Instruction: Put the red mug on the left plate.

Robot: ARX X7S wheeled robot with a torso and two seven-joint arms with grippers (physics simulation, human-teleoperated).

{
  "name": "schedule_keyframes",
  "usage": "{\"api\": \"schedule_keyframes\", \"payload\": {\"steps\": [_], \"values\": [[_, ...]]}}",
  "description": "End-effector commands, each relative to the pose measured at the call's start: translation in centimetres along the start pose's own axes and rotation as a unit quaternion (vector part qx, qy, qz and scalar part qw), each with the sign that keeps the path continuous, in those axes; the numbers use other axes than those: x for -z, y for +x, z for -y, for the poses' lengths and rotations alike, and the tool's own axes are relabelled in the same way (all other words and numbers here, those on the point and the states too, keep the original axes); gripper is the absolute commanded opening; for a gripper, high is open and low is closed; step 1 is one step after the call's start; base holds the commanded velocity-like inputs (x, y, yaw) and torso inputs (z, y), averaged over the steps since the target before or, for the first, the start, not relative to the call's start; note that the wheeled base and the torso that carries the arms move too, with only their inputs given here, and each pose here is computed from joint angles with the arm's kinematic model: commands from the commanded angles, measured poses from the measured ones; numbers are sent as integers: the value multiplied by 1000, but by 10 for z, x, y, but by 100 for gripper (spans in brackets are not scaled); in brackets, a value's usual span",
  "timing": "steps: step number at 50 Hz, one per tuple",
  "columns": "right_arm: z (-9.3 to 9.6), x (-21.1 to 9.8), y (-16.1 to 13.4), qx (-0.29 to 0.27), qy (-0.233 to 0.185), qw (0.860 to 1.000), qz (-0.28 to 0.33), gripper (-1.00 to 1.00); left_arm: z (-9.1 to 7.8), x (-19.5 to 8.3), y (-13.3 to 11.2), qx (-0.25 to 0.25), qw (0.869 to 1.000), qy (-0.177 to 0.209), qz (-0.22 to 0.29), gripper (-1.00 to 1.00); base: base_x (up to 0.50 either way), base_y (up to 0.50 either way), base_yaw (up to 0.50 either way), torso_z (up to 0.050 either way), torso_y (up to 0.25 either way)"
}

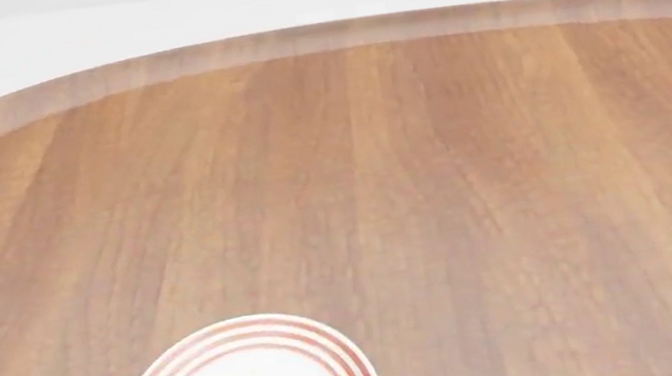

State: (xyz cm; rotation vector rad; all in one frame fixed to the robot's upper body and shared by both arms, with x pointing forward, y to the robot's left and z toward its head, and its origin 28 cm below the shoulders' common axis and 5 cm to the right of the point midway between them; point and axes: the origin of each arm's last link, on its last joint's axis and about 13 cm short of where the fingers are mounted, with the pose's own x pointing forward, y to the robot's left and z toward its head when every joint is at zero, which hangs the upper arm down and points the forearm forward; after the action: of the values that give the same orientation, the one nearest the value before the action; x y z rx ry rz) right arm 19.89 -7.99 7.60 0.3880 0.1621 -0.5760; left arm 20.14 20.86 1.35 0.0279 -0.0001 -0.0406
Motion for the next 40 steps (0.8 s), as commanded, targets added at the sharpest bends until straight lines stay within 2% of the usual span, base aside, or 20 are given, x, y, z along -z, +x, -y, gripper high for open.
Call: {"api": "schedule_keyframes", "payload": {"steps": [1, 5, 13, 20, 40], "values": [[-1, -3, -1, 54, 40, 998, -8, 100, 1, 1, 0, -1, 1000, 1, -2, 100, 0, 0, 0, 0, 0], [0, -4, -2, 81, 65, 994, -18, 100, 1, 1, 0, 0, 1000, 2, -2, 100, 0, 0, 0, 0, 0], [-5, -3, -8, 78, 72, 994, -32, 100, 1, 2, 1, 0, 1000, 1, -4, 100, 0, 0, 0, 0, 0], [-9, -15, -15, 99, 110, 988, -34, 100, 2, 3, 1, 2, 1000, 2, -6, 100, 0, 0, 0, 0, 0], [-17, -21, -8, 145, 130, 980, -30, 100, 2, 4, 2, 5, 1000, 2, -9, 100, 0, 0, 0, 0, 0]]}}
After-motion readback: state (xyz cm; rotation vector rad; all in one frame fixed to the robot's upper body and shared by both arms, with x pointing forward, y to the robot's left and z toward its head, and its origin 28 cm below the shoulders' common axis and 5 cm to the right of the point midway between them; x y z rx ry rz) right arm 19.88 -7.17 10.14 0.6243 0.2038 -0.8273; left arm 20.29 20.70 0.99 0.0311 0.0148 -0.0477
